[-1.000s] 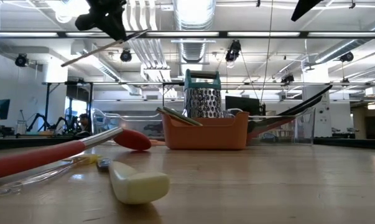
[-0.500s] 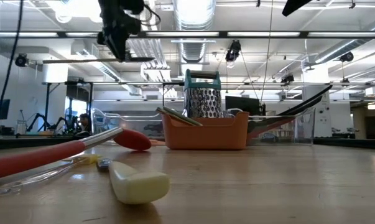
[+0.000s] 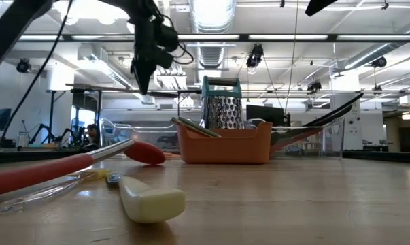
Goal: Pick & Place Kitchen Items
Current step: Put the gray spatula into the left transparent bin
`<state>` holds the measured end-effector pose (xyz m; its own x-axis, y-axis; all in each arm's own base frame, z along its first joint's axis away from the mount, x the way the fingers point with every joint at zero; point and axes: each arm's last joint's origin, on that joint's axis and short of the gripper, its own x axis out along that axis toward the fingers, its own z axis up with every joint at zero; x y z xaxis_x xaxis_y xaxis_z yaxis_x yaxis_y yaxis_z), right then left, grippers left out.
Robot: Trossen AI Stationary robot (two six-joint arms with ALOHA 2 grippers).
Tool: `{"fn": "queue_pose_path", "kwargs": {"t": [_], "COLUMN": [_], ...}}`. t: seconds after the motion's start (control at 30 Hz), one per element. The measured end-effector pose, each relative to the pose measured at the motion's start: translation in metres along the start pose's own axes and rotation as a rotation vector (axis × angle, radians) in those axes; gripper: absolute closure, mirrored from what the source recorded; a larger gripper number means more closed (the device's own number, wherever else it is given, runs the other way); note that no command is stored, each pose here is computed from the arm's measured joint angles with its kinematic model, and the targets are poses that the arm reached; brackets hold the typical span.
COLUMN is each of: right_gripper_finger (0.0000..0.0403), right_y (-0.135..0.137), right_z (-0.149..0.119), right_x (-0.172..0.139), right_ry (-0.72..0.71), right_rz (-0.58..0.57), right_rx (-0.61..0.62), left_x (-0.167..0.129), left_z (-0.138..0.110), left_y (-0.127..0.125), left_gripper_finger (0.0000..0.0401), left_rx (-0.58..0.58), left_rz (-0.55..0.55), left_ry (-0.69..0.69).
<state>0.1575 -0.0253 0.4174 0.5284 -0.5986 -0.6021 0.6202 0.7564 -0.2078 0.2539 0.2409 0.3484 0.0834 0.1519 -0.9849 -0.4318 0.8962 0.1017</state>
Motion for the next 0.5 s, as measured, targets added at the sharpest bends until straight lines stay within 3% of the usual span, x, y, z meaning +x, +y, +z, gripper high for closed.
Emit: {"fn": "queue_pose_path", "kwargs": {"t": [0.23, 0.5], "right_gripper_finger": [0.0342, 0.0342], "right_y": [0.000, -0.004], "right_z": [0.000, 0.001], "right_x": [0.000, 0.002], "right_ry": [0.001, -0.001], "right_rz": [-0.002, -0.041], "right_rx": [0.004, 0.018], "left_x": [0.026, 0.054], "left_z": [0.012, 0.022], "left_y": [0.002, 0.007], "left_gripper_finger": [0.0334, 0.0334], "left_rx": [0.101, 0.129], "left_rz": [-0.031, -0.064], "left_ry": [0.079, 0.142]}}
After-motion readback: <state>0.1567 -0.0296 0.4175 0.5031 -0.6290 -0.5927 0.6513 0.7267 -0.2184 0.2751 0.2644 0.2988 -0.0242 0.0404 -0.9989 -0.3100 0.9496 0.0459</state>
